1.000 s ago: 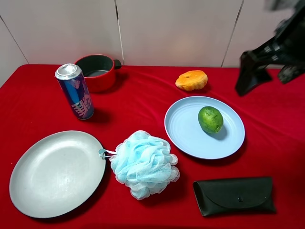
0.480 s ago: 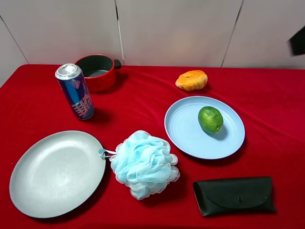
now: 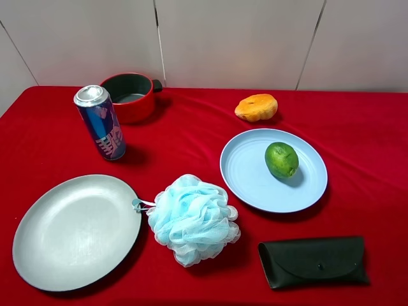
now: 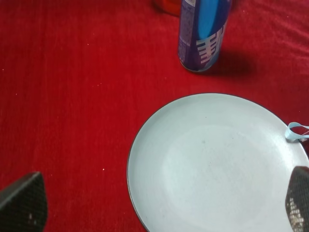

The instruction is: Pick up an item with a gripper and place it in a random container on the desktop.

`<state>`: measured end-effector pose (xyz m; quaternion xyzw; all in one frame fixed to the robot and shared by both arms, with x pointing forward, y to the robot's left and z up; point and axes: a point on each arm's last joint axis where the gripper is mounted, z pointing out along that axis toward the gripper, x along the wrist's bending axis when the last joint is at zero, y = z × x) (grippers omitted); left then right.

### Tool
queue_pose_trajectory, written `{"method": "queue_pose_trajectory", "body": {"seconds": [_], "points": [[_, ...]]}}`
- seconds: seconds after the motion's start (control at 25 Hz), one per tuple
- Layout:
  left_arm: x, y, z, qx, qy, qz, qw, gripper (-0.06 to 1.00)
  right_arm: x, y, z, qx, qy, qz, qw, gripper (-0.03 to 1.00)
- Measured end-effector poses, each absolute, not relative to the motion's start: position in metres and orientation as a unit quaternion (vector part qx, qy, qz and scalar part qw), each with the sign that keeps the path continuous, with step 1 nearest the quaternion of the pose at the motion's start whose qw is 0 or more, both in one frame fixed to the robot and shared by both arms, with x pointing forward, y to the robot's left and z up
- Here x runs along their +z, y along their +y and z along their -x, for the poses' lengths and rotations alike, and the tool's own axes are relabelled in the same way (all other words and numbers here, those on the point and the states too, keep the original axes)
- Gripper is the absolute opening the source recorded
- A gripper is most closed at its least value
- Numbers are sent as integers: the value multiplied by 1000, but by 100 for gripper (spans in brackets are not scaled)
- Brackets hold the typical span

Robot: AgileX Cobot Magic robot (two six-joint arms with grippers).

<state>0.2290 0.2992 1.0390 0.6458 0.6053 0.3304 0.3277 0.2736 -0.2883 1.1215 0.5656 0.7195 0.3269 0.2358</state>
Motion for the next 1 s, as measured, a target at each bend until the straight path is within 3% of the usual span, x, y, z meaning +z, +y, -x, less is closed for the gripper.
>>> {"method": "queue_pose_trajectory", "body": {"seconds": [0.4, 0.56, 1.0], "points": [[1039, 299, -229, 330, 605, -646, 328, 99, 1056, -299, -234, 361, 626, -609, 327, 69], [1039, 299, -229, 330, 605, -646, 328, 99, 1058, -299, -229, 381, 604, -599, 362, 69], [1039, 299, -229, 330, 605, -646, 328, 99, 1052, -299, -235, 382, 607, -590, 371, 69]]}}
